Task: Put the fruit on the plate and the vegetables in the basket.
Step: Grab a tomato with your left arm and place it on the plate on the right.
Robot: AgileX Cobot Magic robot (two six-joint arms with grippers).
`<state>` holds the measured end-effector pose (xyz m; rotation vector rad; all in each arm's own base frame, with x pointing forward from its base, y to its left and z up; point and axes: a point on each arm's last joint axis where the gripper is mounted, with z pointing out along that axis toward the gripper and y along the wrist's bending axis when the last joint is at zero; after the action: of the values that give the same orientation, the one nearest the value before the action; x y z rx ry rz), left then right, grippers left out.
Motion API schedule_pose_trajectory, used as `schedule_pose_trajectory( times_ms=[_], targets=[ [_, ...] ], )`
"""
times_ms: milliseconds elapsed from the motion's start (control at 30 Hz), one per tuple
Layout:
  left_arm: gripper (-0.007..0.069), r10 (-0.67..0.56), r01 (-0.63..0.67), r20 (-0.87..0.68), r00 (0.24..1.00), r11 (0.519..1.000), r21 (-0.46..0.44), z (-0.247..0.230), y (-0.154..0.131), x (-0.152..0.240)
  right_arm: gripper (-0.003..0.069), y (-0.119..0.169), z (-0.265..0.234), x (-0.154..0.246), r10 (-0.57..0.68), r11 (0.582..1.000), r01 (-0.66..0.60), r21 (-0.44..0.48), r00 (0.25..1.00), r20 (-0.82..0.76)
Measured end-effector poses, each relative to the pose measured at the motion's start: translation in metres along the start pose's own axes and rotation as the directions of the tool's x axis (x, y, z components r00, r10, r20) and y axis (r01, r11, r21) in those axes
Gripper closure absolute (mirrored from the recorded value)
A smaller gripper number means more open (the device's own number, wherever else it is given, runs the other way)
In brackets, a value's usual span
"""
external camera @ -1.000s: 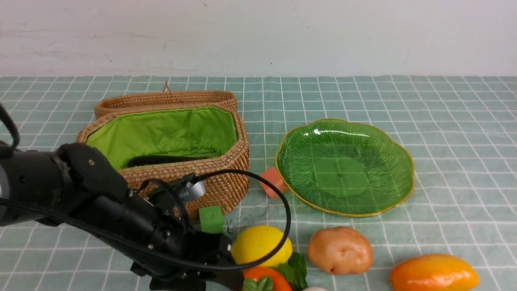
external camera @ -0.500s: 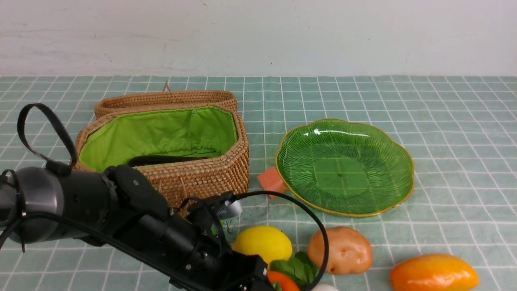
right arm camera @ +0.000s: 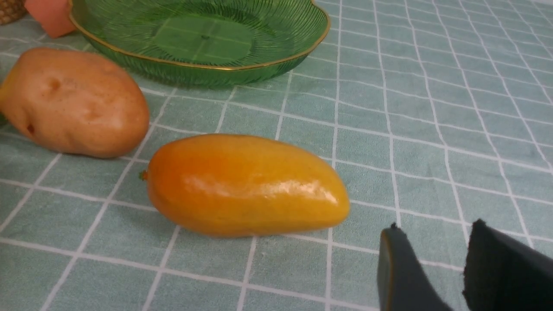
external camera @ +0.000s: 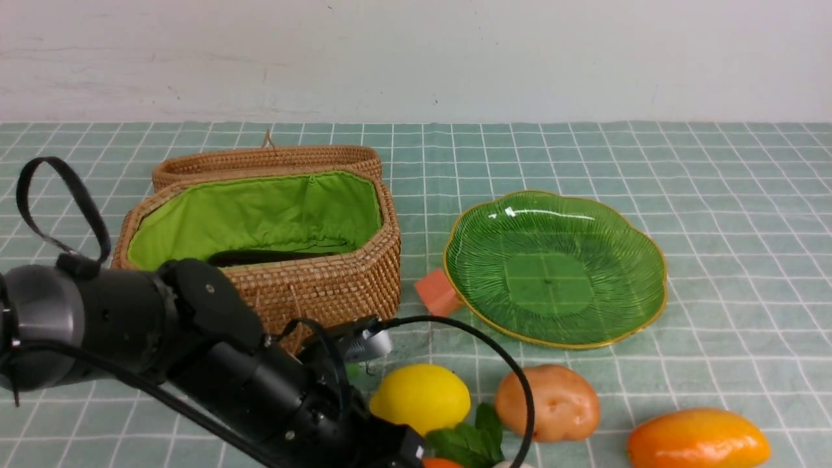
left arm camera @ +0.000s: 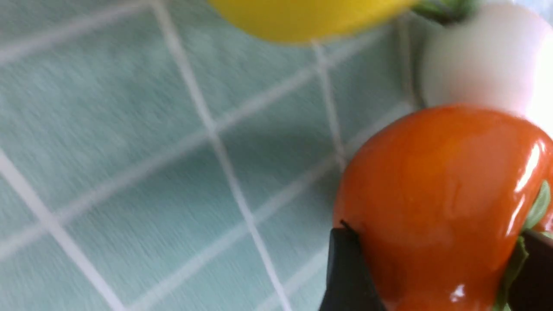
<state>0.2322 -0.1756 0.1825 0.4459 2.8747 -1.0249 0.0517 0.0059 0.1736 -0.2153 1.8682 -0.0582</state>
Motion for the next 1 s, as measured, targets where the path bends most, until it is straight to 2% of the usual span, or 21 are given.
schedule_pose_trajectory(
  times_ms=[200,367,467,533,567,600,700,867,1000],
  targets=[
    [0.0199,0.039,-0.041,0.095,0.995,0.999,0.018,-0.042,-0.030,0.004,0.0418,0.000,0.000,0.000,0.000,1.000,0.000,0.000,1.000,0.000],
    [0.0199,0.118,-0.131,0.228,0.966,0.991,0.041,-0.081,-0.063,-0.015,0.0418,0.000,0.000,0.000,0.000,1.000,0.000,0.000,1.000,0.000],
    [0.0199,0.177,-0.193,0.376,0.910,0.981,0.003,-0.105,-0.083,-0.050,0.0418,0.000,0.000,0.000,0.000,1.000,0.000,0.000,1.000,0.000],
    [0.0199,0.189,-0.203,0.405,0.895,0.979,-0.007,-0.108,-0.087,-0.062,0.0418,0.000,0.000,0.000,0.000,1.000,0.000,0.000,1.000,0.000],
    [0.0199,0.214,-0.228,0.442,0.871,0.973,-0.022,-0.112,-0.095,-0.086,0.0418,0.000,0.000,0.000,0.001,1.000,-0.001,0.000,1.000,0.000],
    [0.0199,0.210,-0.223,0.435,0.875,0.975,-0.022,-0.109,-0.093,-0.087,0.0418,0.000,0.000,0.000,0.001,1.000,-0.001,0.000,1.000,0.000],
    [0.0199,0.237,-0.245,0.455,0.858,0.969,-0.042,-0.098,-0.097,-0.141,0.0418,0.000,0.000,0.000,0.001,1.000,-0.001,0.000,1.000,0.000],
    [0.0199,0.218,-0.210,0.444,0.869,0.975,-0.068,-0.056,-0.083,-0.215,0.0418,0.000,0.000,0.000,0.002,1.000,-0.002,0.000,1.000,0.000],
    [0.0199,0.200,-0.182,0.429,0.881,0.980,-0.082,-0.020,-0.073,-0.247,0.0418,0.000,0.000,0.000,0.002,1.000,-0.002,0.000,1.000,0.000]
  ],
)
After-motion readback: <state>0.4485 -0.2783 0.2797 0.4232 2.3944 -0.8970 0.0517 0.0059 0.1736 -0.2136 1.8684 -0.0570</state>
